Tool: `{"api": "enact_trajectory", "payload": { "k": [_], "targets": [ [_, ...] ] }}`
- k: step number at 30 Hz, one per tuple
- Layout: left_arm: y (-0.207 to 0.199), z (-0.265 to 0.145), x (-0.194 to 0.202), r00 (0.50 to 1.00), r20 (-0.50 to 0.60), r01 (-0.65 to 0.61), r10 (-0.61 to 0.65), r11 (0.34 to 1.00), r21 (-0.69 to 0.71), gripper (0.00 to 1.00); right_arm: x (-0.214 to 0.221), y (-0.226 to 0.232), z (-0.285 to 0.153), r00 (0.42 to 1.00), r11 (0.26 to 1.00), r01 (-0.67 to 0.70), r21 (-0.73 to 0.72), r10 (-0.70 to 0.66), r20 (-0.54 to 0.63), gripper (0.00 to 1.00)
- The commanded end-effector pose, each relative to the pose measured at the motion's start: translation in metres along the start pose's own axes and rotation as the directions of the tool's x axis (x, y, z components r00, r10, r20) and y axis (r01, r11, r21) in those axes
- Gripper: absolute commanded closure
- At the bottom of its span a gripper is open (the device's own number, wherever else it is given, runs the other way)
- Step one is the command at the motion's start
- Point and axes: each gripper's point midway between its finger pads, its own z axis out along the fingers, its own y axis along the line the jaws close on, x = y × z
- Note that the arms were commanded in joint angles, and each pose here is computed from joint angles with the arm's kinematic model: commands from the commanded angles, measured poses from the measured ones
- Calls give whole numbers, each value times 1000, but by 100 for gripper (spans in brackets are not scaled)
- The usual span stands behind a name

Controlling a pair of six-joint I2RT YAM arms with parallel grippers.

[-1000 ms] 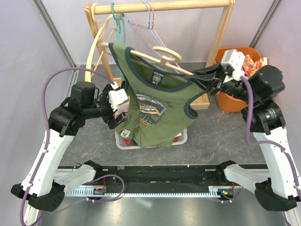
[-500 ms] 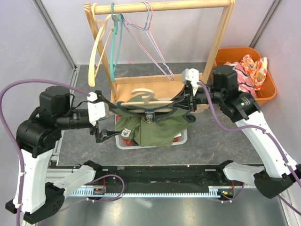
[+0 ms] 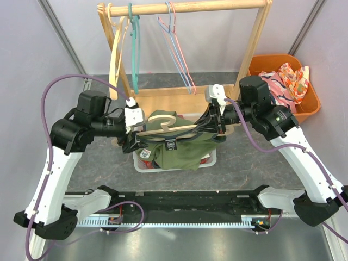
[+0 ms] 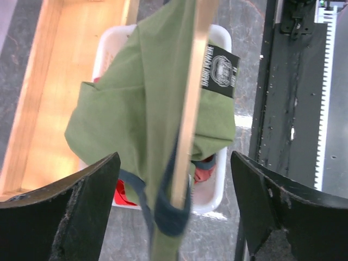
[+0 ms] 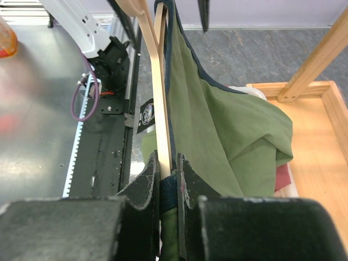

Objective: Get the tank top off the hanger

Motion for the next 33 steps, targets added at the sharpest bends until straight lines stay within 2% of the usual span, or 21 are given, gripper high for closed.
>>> {"api": "enact_trajectory", "payload": {
  "k": [1,3,8,10,11,13,16,22,25,27,28,30,31,33],
  "targets": [
    [11,-4,-24,993,68,-98,100,995,-33,17,-29,14,0,993,994,75,-76,-67,92,100],
    [11,-4,-29,991,85,-99,100,995,-21,25,-29,13,2,993,994,71,-80,-64,95,100],
    [8,-1,-30,991,98,-89,89,996,5,32,-30,11,6,994,996,61,-70,-54,100,100],
    [5,1,-31,990,114,-87,83,996,26,41,-32,10,7,993,996,63,-68,-55,106,100],
    [4,2,-32,990,120,-81,76,996,37,51,-33,10,9,993,996,63,-70,-55,108,100],
    [0,4,-35,988,141,-73,63,995,69,59,-32,8,11,993,996,57,-71,-49,105,100],
    [-3,3,-42,984,165,-77,62,993,86,57,-29,5,16,995,996,43,-72,-36,95,100],
    [-8,-1,-46,983,178,-63,45,994,92,38,-24,1,22,996,998,31,-63,-26,80,100],
    [-8,1,-40,986,164,-56,40,994,91,39,-27,1,22,996,998,37,-60,-32,85,100],
    [-7,2,-37,987,157,-53,39,995,88,52,-28,0,22,995,998,41,-55,-36,89,100],
    [-6,3,-35,988,152,-48,34,995,88,65,-27,1,23,996,998,37,-58,-31,87,100],
    [-4,5,-34,989,146,-44,31,995,88,80,-29,1,25,996,998,37,-60,-31,89,100],
    [-3,5,-34,989,144,-43,30,995,87,95,-30,1,25,995,997,39,-59,-34,91,100],
    [0,7,-33,990,136,-36,24,996,83,98,-35,1,25,994,998,51,-48,-46,104,100]
  ]
}}
